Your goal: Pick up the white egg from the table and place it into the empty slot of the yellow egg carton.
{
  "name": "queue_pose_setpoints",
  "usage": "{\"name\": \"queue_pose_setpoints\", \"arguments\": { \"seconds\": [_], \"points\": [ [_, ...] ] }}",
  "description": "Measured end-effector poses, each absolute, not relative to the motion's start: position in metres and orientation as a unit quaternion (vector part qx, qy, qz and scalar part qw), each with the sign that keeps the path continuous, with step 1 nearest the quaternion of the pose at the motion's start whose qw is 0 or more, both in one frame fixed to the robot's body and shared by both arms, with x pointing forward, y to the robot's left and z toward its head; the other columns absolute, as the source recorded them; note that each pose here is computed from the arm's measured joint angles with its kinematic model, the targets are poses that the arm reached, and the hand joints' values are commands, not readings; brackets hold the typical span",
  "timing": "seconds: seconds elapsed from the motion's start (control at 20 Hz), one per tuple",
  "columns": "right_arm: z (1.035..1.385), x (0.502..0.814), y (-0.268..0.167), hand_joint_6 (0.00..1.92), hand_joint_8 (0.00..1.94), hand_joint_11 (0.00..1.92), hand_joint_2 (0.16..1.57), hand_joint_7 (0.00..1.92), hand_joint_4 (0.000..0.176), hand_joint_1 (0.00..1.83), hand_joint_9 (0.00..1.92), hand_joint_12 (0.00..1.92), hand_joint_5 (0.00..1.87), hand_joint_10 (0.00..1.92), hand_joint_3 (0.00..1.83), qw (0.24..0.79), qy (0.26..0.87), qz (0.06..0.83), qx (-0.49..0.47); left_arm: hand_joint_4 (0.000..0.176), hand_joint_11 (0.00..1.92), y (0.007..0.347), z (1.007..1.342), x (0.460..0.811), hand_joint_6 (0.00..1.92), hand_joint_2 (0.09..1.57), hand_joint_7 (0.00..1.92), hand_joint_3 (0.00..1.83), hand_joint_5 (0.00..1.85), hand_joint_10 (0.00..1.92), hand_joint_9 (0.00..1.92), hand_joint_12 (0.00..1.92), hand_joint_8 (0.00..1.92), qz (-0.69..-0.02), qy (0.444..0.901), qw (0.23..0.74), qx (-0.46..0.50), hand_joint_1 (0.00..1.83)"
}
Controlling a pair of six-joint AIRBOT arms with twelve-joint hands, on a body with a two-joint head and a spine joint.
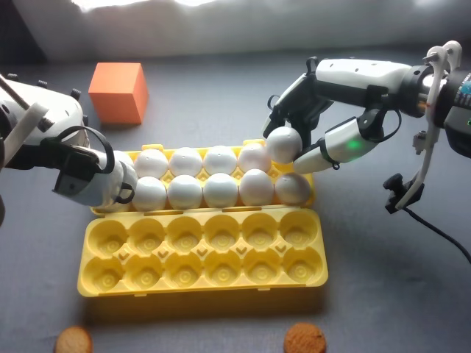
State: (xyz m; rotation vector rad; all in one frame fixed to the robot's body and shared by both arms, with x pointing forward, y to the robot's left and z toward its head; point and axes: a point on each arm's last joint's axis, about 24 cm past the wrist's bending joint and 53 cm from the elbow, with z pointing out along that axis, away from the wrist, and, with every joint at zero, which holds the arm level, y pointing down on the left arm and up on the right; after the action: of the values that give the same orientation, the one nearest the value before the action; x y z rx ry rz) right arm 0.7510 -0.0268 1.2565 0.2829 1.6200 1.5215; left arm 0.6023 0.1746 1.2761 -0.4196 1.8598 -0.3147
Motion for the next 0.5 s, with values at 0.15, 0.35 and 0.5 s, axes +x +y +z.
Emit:
{"name": "queue_pose_setpoints", "arguments": {
  "seconds": [0.15,0.35,0.5],
  "points": [
    [1.2563,0.7485,-0.0267,0.28,0.06,0.45,1.03,1.0,0.0,1.13,0.94,1.17,0.84,0.19,0.0,0.442,0.647,0.613,0.103,0.0,0.17,0.1748,1.276,0.6023,0.0,1.33,0.63,0.0,0.48,0.0,0.61,1.26,0.0,-0.134,0.792,0.568,-0.179,0.0],
    [1.2538,0.748,-0.0265,0.04,0.0,0.38,1.01,0.93,0.0,1.11,0.89,1.18,0.83,0.09,0.0,0.445,0.649,0.609,0.098,0.0,0.19,0.1749,1.2759,0.6023,0.01,1.34,0.64,0.0,0.5,0.01,0.63,1.26,0.0,-0.133,0.792,0.568,-0.179,0.0],
    [1.2498,0.7479,-0.0269,0.0,0.0,0.27,1.01,0.84,0.0,1.08,0.81,1.21,0.76,0.03,0.0,0.444,0.652,0.606,0.098,0.0,0.2,0.1753,1.2758,0.6022,0.0,1.33,0.64,0.0,0.49,0.01,0.63,1.27,0.0,-0.133,0.792,0.568,-0.18,0.0]
  ]
}}
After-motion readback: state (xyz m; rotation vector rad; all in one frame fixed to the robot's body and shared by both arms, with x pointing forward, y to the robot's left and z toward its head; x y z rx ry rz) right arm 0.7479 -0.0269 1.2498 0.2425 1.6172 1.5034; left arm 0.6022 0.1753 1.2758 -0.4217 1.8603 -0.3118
